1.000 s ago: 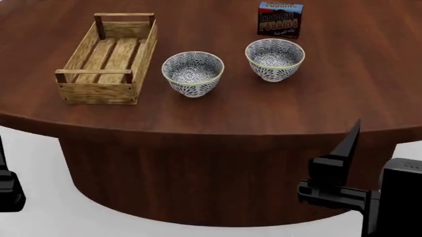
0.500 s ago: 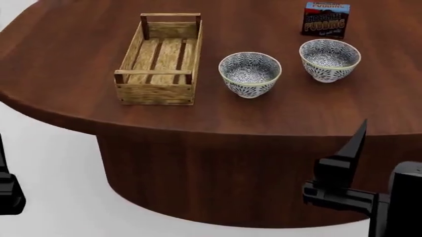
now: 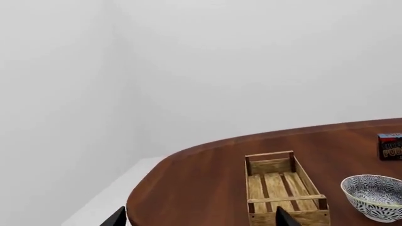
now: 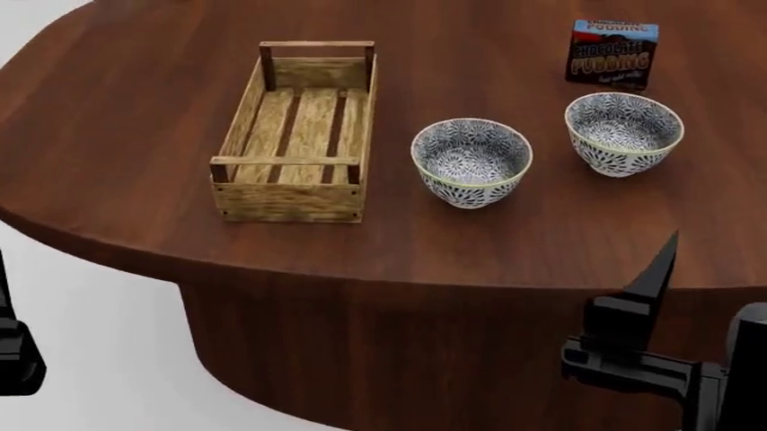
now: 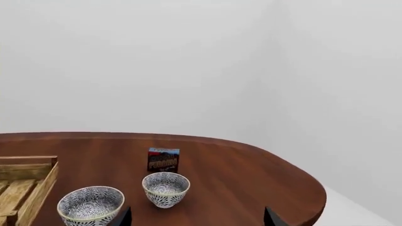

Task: Stack the left bowl on the right bowl and place them in the tray.

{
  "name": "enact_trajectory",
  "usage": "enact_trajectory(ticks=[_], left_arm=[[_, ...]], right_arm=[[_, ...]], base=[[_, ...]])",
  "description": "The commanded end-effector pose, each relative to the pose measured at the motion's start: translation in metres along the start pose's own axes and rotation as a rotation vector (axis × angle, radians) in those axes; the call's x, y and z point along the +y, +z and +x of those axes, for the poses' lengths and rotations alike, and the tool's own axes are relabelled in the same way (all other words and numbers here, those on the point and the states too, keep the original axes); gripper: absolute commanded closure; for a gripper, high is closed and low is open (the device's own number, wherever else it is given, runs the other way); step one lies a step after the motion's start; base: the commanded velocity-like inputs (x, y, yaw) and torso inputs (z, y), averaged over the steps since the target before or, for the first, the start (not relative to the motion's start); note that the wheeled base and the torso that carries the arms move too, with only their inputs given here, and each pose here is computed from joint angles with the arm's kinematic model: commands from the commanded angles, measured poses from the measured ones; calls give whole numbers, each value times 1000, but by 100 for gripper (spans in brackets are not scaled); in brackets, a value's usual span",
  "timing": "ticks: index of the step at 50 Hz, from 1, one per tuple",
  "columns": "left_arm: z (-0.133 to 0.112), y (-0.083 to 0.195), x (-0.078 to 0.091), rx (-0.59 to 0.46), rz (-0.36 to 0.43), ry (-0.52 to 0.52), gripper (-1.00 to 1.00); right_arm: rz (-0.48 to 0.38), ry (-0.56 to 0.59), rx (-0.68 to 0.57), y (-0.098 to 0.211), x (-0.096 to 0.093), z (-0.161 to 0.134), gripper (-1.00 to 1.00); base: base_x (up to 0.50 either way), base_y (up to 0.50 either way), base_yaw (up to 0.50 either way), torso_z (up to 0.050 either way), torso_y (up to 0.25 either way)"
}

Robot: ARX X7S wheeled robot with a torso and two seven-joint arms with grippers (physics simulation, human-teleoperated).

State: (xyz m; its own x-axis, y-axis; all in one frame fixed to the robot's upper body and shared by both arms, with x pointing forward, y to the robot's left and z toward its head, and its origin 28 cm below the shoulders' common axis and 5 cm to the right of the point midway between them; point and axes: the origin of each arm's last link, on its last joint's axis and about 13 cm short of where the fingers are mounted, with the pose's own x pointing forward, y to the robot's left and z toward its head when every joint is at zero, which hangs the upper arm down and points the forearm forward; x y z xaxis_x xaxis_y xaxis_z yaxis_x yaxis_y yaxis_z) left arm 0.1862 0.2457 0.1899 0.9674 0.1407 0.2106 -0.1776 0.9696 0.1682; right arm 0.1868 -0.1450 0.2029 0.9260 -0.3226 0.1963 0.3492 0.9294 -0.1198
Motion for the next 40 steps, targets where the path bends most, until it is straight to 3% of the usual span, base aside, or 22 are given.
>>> enact_trajectory(ticks=[1,40], left_arm=[[0,0,-1,0,4,1,-100],[4,10,-7,-31,-3,-22,-100]], right_arm=[[-7,-10,13,-2,-1,-1,-100],[4,7,26,-6,-2,-2,-100]], base=[[500,-4,0,0,0],[500,-1,0,0,1]])
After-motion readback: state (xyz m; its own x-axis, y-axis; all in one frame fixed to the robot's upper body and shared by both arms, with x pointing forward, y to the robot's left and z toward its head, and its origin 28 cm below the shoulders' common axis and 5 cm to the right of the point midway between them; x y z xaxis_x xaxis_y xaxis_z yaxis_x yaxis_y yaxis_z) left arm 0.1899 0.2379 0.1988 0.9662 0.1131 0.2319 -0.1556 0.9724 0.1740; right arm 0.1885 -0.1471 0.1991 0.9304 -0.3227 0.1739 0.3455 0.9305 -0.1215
